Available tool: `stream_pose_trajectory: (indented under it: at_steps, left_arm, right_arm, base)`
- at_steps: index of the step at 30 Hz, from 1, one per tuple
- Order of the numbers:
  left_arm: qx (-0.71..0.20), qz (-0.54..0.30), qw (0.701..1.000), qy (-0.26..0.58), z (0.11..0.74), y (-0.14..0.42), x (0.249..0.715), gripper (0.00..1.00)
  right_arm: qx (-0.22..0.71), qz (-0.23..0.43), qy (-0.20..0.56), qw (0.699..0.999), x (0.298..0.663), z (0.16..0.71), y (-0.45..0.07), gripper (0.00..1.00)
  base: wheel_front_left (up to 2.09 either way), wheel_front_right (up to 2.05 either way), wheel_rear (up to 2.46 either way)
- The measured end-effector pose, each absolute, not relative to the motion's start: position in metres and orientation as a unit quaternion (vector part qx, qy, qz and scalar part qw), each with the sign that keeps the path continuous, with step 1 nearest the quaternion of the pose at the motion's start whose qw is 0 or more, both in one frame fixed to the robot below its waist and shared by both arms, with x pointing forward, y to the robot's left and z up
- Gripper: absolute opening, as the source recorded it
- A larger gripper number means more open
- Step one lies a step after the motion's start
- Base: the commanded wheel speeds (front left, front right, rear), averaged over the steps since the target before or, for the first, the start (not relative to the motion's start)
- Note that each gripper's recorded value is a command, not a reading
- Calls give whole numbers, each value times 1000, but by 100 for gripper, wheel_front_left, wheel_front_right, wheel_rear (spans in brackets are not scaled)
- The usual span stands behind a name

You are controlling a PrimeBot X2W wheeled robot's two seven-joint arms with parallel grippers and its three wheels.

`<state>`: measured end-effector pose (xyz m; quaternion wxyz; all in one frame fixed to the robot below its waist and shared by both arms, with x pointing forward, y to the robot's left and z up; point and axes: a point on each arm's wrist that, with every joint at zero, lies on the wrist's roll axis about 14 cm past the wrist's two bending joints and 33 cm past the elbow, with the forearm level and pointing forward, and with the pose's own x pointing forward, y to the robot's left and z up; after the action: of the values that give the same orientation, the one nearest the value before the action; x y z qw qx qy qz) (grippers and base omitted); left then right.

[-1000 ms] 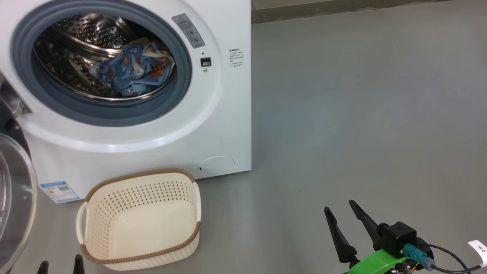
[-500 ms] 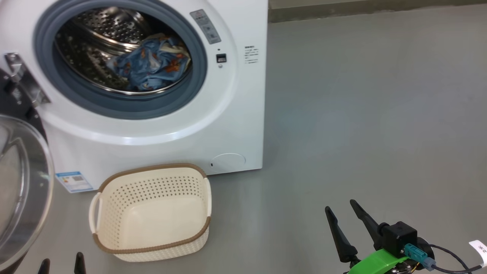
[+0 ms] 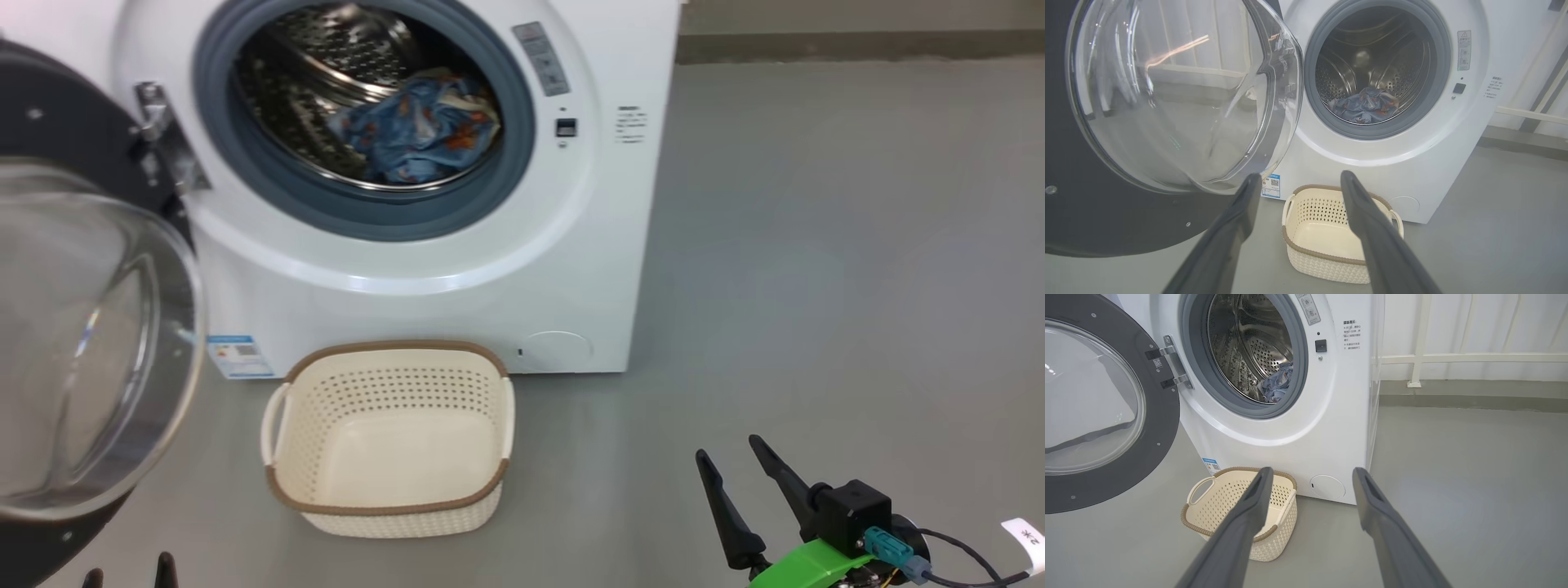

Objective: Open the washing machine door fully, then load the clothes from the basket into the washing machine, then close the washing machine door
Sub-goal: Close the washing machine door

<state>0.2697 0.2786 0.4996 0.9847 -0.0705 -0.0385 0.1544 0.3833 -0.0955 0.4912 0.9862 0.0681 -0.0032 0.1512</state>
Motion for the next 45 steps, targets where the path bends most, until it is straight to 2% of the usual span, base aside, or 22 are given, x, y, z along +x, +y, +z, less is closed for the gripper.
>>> stream_pose_trajectory:
  at_steps: [27,36,45]
  left_arm:
    - [-96,336,937,-14,466,342,147,100]
    - [-98,371,923,-12,462,350,124,100]
    - [-100,384,918,-11,461,353,119,100]
  right_arm:
    - [57,315,9,947,384,493,22,100]
    - [54,347,11,936,380,493,45,100]
    - [50,354,17,934,378,488,49,100]
  base:
    - [0,0,0]
    - [0,0,0]
    - [0,0,0]
